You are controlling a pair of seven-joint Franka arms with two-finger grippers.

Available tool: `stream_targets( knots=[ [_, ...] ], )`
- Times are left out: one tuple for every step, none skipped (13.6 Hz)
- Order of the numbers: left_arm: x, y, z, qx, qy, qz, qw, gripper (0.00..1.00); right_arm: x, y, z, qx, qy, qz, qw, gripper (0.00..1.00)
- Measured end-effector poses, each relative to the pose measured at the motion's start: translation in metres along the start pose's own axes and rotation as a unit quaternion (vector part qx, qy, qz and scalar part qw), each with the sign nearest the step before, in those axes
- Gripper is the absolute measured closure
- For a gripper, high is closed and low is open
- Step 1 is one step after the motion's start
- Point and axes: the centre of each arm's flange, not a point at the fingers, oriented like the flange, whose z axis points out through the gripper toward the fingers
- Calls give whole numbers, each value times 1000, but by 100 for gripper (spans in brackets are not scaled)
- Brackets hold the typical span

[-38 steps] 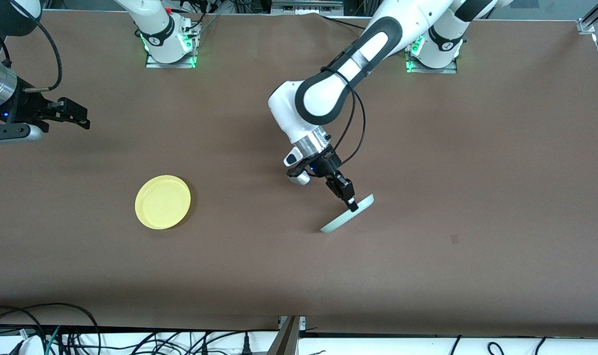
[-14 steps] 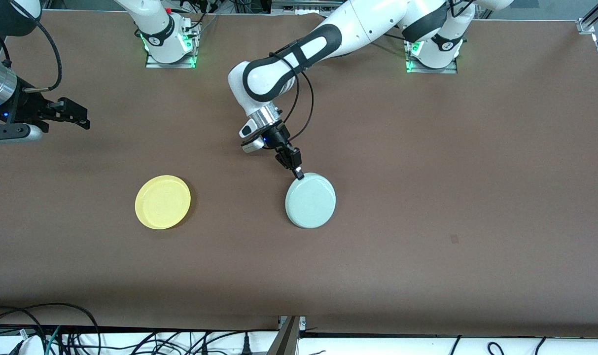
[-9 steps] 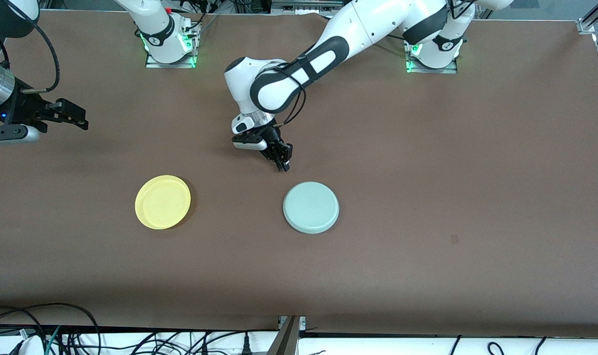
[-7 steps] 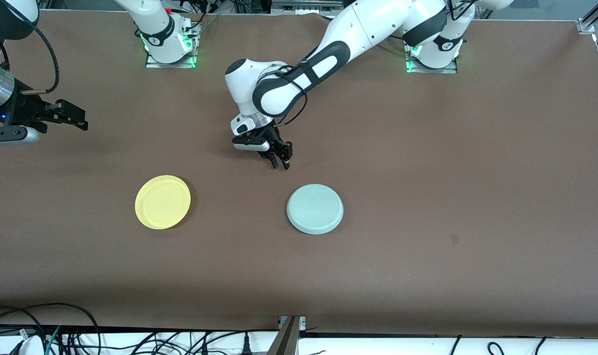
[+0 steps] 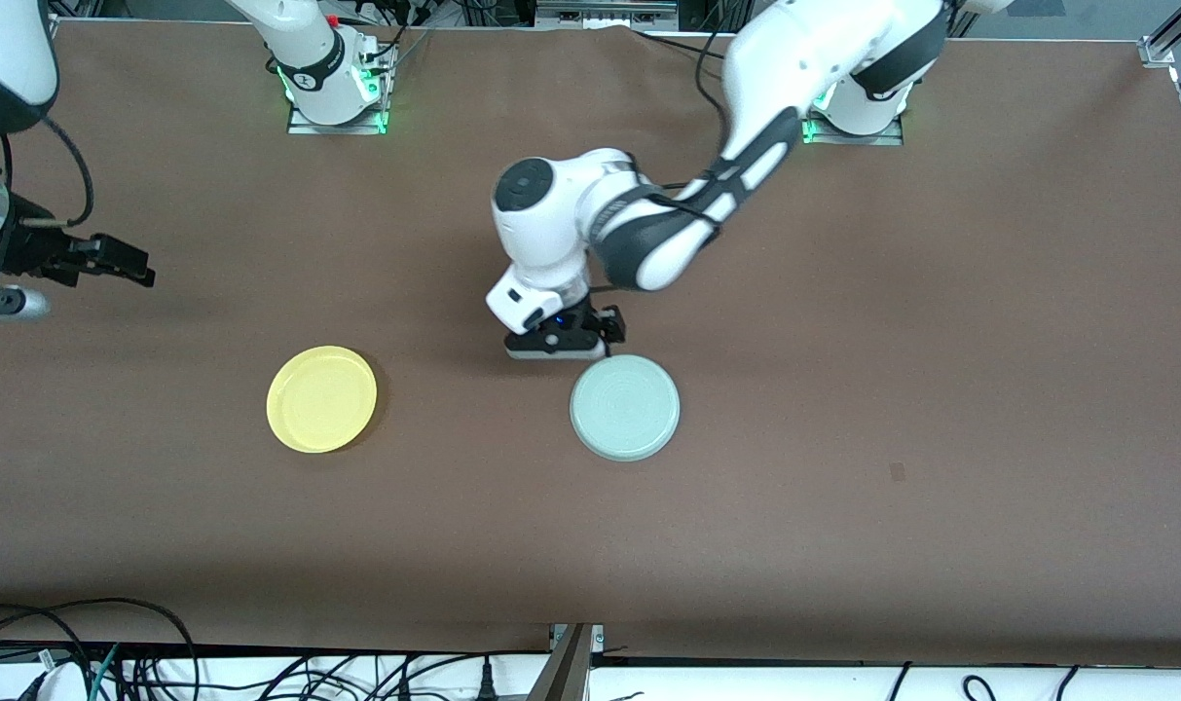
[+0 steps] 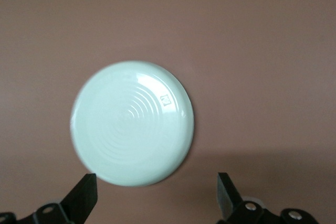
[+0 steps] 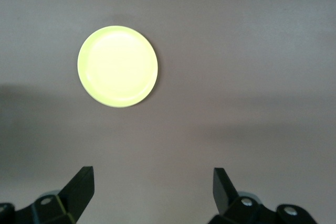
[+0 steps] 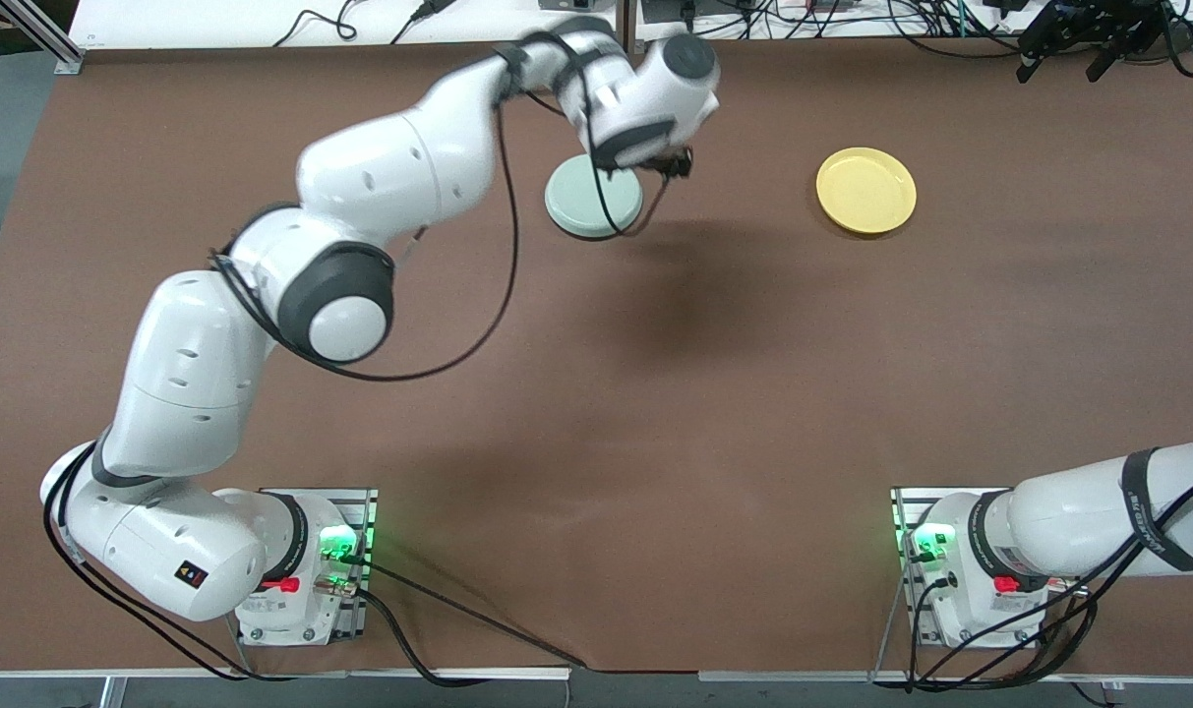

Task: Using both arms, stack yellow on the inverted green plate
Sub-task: 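Withdraw the left gripper while the right gripper reaches the yellow plate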

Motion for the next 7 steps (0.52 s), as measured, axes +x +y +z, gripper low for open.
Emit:
stream_targets(
  knots=[
    [26,-33,-21,-13,-5,3,1000,0,10,6,17,8,0,9,1000,0],
    [47,-67,-37,-20,-9,6,1000,0,20,9,37,18,-5,16,1000,0],
    [64,-101,-50,-26,-14,8,1000,0,28,10,59,33,-13,25,999,0],
    [79,-135,-62,-32,-16,12,999,0,37,10,80,45,-18,33,998,0],
    [89,-167,-74,-32,-16,21,999,0,45,10,101,50,-18,38,998,0],
    [95,-198,-85,-28,-14,31,999,0,52,10,123,54,-17,44,997,0],
    [98,-228,-97,-23,-14,38,999,0,57,11,147,56,-10,50,997,2]
  ],
)
